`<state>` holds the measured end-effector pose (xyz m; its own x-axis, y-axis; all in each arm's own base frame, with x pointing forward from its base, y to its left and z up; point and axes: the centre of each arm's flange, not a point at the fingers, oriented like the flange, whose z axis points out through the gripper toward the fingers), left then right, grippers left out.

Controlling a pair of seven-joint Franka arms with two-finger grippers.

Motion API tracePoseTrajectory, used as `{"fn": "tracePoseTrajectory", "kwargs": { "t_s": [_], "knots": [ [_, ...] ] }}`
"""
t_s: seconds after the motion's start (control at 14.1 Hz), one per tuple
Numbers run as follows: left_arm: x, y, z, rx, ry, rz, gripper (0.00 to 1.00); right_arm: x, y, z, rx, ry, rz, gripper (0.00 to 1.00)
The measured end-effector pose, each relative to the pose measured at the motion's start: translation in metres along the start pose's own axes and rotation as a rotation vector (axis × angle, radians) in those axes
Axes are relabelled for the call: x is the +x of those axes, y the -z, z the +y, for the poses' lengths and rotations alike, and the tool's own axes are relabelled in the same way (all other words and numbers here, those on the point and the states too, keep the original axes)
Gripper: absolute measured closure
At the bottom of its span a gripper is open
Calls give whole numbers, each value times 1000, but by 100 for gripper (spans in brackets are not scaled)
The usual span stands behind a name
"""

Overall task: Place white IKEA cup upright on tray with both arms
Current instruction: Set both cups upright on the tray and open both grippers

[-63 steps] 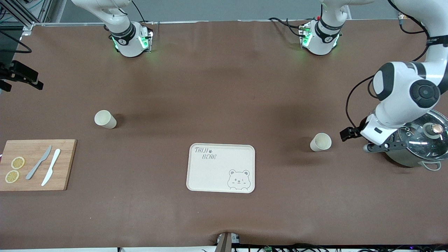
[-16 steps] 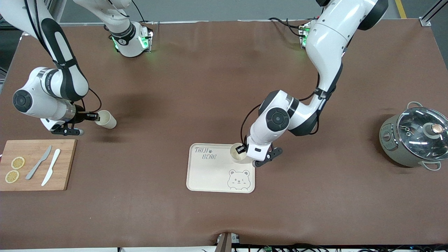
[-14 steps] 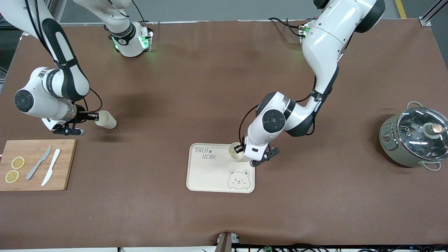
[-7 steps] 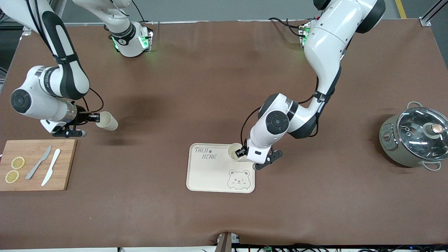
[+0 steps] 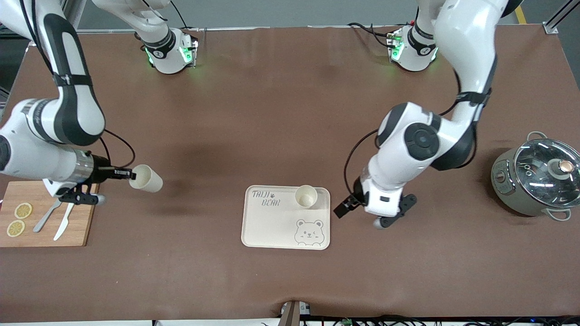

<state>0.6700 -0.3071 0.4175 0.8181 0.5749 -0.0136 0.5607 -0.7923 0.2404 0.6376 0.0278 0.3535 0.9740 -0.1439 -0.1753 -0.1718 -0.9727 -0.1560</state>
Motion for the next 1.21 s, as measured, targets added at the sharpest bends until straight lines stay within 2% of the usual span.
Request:
{"fn": "tracePoseTrajectory", "kwargs": {
  "t_s": [0.21,0.5,0.71,1.21],
  "knots": [
    [19,20,-17,24,-31,0,0,15,-25,-72,-17,-111,0,98],
    [61,57,-52,46,-89,10,0,11,-65,-176,-31,-275,2,98],
    [91,97,-87,72,-140,12,0,-3,-97,-251,-2,-350,72,98],
    [135,155,-153,115,-286,6,0,-20,-163,-301,38,-431,96,98]
  ]
}}
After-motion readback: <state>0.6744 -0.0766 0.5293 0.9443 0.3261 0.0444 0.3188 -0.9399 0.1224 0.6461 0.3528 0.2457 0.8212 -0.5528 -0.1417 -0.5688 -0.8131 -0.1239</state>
